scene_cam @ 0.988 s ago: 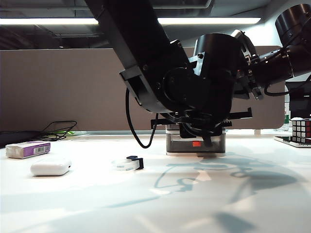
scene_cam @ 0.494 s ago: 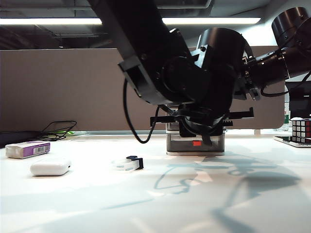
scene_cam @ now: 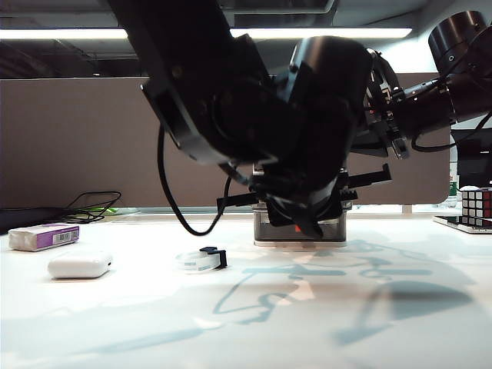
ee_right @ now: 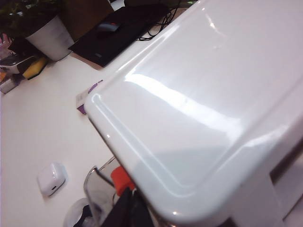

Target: Open the second layer of the drawer on the table, pick up the transparent tape on the table and put it in, and finally close the drawer.

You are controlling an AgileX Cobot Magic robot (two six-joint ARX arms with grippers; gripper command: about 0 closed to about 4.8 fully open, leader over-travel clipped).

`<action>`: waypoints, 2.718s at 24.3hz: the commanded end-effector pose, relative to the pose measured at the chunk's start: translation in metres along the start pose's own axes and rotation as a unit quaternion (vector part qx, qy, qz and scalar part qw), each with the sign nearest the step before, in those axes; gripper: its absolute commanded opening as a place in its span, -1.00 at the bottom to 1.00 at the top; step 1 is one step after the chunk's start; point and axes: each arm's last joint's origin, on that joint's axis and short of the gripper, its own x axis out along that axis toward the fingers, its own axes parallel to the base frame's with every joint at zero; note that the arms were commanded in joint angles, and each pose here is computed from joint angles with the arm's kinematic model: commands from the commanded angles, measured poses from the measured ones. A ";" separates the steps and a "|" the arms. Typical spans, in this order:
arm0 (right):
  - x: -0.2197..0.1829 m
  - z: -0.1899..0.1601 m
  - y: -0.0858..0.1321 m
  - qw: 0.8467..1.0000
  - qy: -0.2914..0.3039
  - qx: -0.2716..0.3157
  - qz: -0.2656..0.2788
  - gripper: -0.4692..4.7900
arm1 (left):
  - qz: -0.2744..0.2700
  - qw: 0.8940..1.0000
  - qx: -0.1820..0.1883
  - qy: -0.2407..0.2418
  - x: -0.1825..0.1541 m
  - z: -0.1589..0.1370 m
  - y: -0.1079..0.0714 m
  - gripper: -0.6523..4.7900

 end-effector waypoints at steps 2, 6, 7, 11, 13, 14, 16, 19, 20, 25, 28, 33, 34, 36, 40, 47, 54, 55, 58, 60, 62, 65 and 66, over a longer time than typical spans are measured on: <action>-0.002 0.008 -0.001 0.999 -0.021 -0.020 -0.016 -0.84 | -0.014 0.999 0.019 0.038 -0.008 -0.005 0.000 -0.78; -0.001 0.008 -0.001 0.999 -0.022 -0.020 -0.020 -0.84 | -0.024 0.998 0.013 0.057 -0.015 -0.005 -0.003 -0.78; -0.001 0.008 -0.001 0.999 -0.022 -0.020 -0.021 -0.84 | -0.027 0.998 0.016 0.061 -0.018 -0.005 -0.005 -0.78; -0.001 0.009 -0.001 0.999 -0.022 -0.020 -0.022 -0.84 | -0.044 0.996 0.021 0.073 -0.033 -0.008 -0.015 -0.78; -0.001 0.008 -0.001 0.999 -0.022 -0.019 -0.021 -0.84 | -0.049 0.996 0.024 0.075 -0.036 -0.010 -0.017 -0.78; -0.001 0.008 -0.001 0.999 -0.022 -0.019 -0.021 -0.84 | -0.050 0.996 0.025 0.076 -0.037 -0.010 -0.018 -0.78; -0.001 0.008 -0.001 0.999 -0.021 -0.019 -0.021 -0.84 | -0.049 0.995 0.022 0.079 -0.038 -0.011 -0.017 -0.78; -0.001 0.008 0.000 1.000 -0.021 -0.014 -0.014 -0.84 | -0.039 0.995 0.017 0.087 -0.038 -0.012 -0.015 -0.78; -0.001 0.008 0.000 1.000 -0.020 -0.014 -0.013 -0.84 | -0.029 0.995 0.021 0.095 -0.039 -0.011 -0.013 -0.76; -0.001 0.008 0.000 1.000 -0.020 -0.013 -0.011 -0.84 | -0.014 0.993 0.038 0.110 -0.045 -0.006 -0.010 -0.15; -0.001 0.008 0.000 1.000 -0.020 -0.012 -0.010 -0.84 | -0.018 0.993 0.047 0.111 -0.049 -0.001 -0.010 -0.15; -0.002 0.008 0.000 1.000 -0.019 -0.011 -0.008 -0.84 | -0.015 0.985 0.119 0.128 -0.083 0.032 -0.006 -0.18; -0.002 0.008 0.000 1.000 -0.019 -0.009 -0.004 -0.84 | -0.020 0.984 0.130 0.123 -0.091 0.039 -0.002 -0.22; -0.002 0.008 0.000 1.000 -0.018 -0.002 -0.001 -0.84 | -0.028 0.984 0.134 0.114 -0.109 0.053 0.019 -0.38; -0.001 0.008 0.002 1.000 -0.016 0.005 0.009 -0.84 | -0.049 0.980 0.158 0.111 -0.139 0.077 0.083 -0.41; 0.000 0.008 0.002 1.000 -0.015 0.015 0.015 -0.84 | -0.165 0.938 0.229 0.201 -0.126 0.094 0.134 -0.60; 0.000 0.008 0.004 0.999 -0.012 0.024 0.026 -0.84 | -0.150 0.938 0.180 0.256 -0.081 0.106 0.200 -0.32; 0.000 0.008 0.004 0.999 -0.012 0.024 0.026 -0.84 | -0.149 0.941 0.172 0.250 -0.080 0.107 0.200 -0.32; 0.001 0.008 0.004 0.999 -0.012 0.026 0.026 -0.84 | -0.167 0.941 0.173 0.238 -0.078 0.108 0.197 -0.31; 0.003 0.007 0.007 0.999 -0.010 0.024 0.030 -0.84 | -0.210 0.930 0.198 0.228 -0.073 0.105 0.194 -0.19; 0.004 0.007 0.007 0.999 -0.010 0.024 0.031 -0.84 | -0.239 0.922 0.200 0.228 -0.067 0.101 0.191 0.10; 0.008 0.006 0.011 0.999 -0.006 0.023 0.038 -0.84 | -0.289 0.895 0.225 0.255 -0.049 0.077 0.187 1.00; 0.009 0.006 0.012 0.999 -0.005 0.022 0.040 -0.84 | -0.293 0.891 0.230 0.261 -0.046 0.072 0.187 1.00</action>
